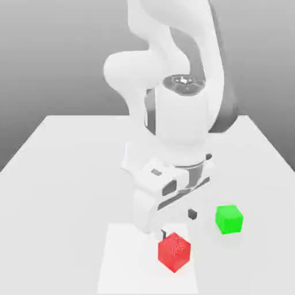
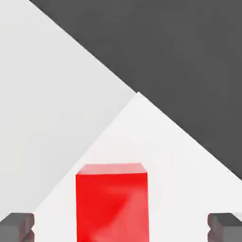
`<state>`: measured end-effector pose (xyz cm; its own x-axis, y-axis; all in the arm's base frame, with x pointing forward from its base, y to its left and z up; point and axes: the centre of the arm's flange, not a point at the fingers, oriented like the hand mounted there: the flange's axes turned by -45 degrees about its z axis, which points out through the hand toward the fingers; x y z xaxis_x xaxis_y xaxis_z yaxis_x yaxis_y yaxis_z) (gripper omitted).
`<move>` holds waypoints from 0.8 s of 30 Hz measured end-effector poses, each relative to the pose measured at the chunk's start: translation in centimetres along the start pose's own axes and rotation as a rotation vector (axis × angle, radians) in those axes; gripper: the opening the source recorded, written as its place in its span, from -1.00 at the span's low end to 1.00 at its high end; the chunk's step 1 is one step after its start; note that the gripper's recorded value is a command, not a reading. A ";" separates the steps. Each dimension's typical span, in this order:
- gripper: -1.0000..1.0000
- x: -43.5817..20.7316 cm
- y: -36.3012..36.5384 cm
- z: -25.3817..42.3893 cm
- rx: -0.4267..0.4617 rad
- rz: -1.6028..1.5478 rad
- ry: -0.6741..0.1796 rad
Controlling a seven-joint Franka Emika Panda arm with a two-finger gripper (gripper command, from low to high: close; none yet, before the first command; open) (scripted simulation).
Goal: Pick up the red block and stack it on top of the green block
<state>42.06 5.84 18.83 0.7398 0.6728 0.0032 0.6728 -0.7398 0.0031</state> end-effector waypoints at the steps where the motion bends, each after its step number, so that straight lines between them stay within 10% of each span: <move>1: 0.00 0.0 0.0 1.1 0.001 -0.002 -0.002; 3: 0.00 -0.1 -0.1 3.4 0.002 -0.002 -0.003; 4: -1.00 -0.2 -0.1 4.1 0.002 -0.002 -0.003; 17: -1.00 0.0 -0.7 -1.7 0.006 -0.018 -0.003; 24: -1.00 1.3 -17.8 -5.5 0.010 -0.496 -0.001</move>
<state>31.05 19.88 24.24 0.3306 0.9438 0.0024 0.9438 -0.3306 -0.0056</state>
